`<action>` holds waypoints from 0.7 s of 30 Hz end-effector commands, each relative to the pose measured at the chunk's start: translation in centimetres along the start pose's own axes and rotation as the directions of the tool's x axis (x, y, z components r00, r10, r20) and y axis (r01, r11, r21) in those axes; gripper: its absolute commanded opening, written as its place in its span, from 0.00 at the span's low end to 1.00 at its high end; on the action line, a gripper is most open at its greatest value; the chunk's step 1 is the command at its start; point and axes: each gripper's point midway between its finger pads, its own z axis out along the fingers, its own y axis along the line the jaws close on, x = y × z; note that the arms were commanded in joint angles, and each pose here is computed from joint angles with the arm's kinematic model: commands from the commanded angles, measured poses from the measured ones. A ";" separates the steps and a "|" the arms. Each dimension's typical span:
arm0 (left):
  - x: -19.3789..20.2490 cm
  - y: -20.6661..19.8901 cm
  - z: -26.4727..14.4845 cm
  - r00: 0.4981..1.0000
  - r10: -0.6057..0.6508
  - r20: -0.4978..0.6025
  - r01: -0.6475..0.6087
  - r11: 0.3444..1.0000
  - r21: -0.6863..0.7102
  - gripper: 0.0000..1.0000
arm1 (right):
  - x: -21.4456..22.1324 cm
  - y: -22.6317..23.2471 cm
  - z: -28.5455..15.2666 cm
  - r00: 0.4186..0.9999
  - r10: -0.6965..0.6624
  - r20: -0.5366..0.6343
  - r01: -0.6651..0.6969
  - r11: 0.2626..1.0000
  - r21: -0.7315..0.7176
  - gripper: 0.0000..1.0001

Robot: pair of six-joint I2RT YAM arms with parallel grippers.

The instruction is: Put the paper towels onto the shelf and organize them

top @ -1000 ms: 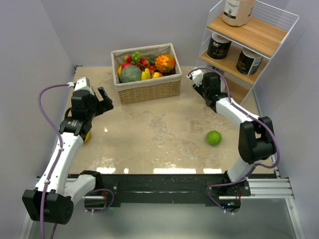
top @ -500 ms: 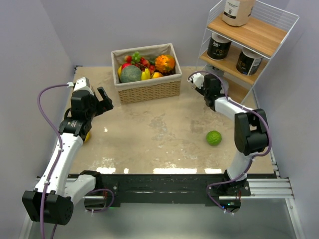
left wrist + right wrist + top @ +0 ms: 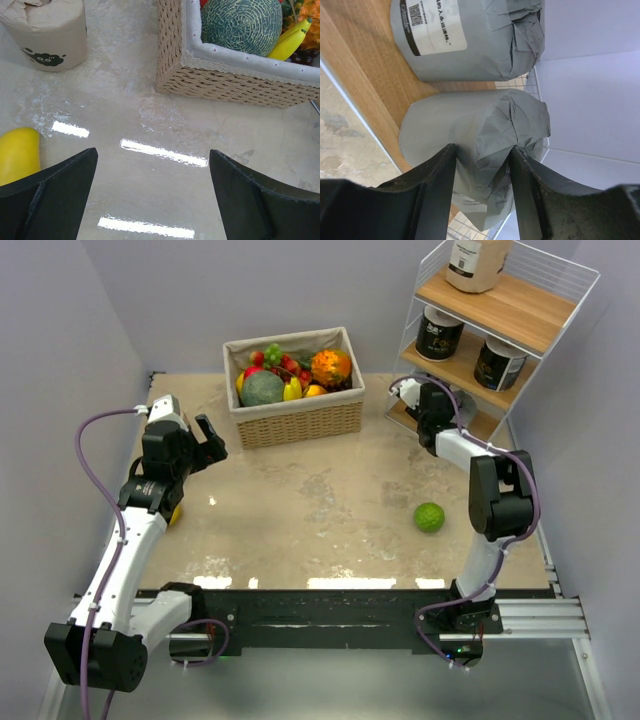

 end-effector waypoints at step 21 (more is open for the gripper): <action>-1.0 -0.2 -0.2 0.999 -0.004 0.051 0.004 1.000 0.004 0.99 | -4.2 -5.3 -3.9 0.998 -0.021 0.064 0.009 0.981 0.192 0.64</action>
